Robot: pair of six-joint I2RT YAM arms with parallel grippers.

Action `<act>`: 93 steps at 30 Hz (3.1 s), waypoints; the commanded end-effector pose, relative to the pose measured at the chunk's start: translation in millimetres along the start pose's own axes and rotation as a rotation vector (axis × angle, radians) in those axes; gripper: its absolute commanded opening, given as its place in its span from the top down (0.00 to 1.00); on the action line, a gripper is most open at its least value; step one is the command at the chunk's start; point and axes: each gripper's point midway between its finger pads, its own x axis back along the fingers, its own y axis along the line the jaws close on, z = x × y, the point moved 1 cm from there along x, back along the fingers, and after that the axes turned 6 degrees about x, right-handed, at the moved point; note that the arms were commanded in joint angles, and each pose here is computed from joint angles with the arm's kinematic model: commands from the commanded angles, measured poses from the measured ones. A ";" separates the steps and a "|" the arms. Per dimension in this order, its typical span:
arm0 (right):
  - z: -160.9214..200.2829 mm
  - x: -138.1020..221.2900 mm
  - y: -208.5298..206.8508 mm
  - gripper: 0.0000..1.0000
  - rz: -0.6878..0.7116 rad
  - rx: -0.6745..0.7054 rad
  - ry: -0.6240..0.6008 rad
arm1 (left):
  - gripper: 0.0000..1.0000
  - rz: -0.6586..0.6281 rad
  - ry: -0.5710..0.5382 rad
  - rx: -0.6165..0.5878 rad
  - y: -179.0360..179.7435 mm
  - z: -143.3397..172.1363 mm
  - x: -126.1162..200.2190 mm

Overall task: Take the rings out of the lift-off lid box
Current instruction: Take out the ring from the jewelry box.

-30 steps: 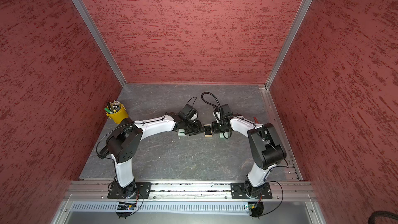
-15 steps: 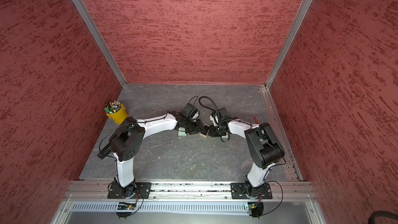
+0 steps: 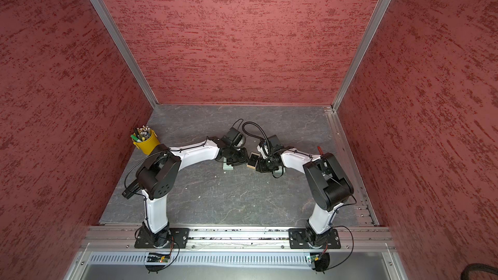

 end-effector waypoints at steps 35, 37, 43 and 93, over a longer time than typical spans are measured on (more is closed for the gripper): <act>-65.0 -8.5 15.5 0.73 -0.057 0.247 -0.138 | 0.69 -0.071 0.040 -0.067 19.7 3.3 -8.4; -62.7 -8.5 15.0 0.73 -0.053 0.249 -0.134 | 0.69 -0.070 0.042 -0.066 20.3 3.2 -8.8; -58.8 -17.2 10.2 0.71 -0.051 0.244 -0.112 | 0.69 -0.070 0.044 -0.059 23.0 4.2 -8.9; -40.7 -21.9 9.8 0.73 -0.008 0.254 -0.036 | 0.67 -0.073 0.040 -0.058 23.7 -0.5 -7.5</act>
